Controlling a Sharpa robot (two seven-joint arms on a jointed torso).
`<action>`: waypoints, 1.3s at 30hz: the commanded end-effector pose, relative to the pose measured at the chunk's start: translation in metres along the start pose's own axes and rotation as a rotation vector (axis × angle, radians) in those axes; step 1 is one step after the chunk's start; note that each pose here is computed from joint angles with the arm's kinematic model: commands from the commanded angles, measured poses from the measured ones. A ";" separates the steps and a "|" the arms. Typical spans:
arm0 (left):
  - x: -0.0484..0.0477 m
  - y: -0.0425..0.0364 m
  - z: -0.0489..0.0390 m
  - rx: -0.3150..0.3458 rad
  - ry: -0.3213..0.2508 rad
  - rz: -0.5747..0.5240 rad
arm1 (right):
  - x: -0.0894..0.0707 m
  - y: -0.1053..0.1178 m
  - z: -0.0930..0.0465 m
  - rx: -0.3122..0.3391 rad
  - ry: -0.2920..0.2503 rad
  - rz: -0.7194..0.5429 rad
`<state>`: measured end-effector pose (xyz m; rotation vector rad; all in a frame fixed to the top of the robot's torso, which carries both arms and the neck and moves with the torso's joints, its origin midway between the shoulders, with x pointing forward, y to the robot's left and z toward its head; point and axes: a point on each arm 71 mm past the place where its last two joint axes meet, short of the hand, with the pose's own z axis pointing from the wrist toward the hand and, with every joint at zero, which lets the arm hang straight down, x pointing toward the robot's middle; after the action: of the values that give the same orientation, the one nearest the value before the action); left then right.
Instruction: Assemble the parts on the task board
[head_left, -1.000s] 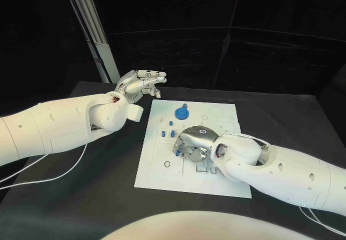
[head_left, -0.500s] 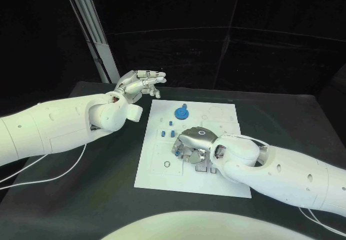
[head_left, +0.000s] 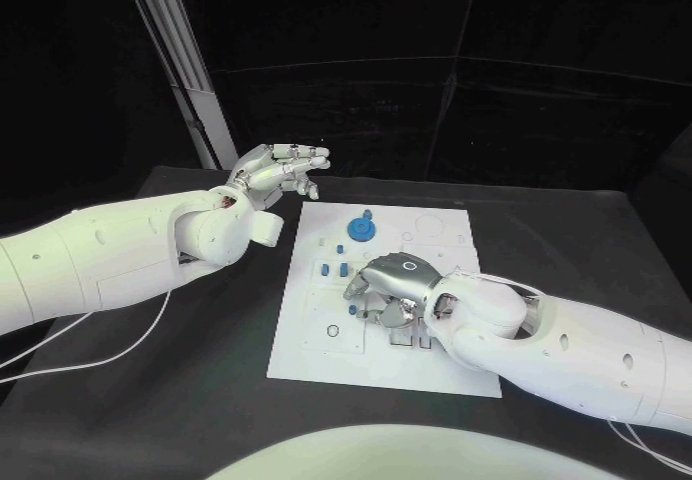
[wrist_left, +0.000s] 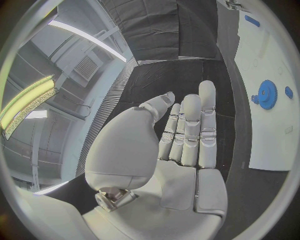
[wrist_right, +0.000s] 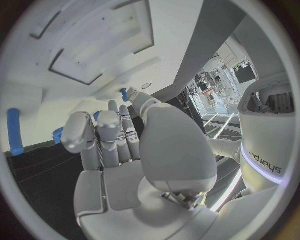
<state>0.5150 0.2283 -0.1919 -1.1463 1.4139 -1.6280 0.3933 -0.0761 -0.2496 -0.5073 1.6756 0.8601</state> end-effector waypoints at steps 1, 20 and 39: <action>0.0004 -0.0012 0.0003 0.000 0.013 -0.009 | -0.009 0.000 -0.008 -0.011 -0.089 0.028; 0.0003 -0.0011 -0.0003 -0.001 0.018 -0.012 | -0.063 -0.074 -0.059 0.262 -0.071 0.026; -0.0002 -0.0004 0.0003 -0.002 0.018 -0.011 | -0.053 -0.080 -0.054 0.266 0.075 -0.023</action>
<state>0.5152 0.2295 -0.1929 -1.1487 1.4236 -1.6320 0.4315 -0.1746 -0.2138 -0.3376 1.7816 0.6098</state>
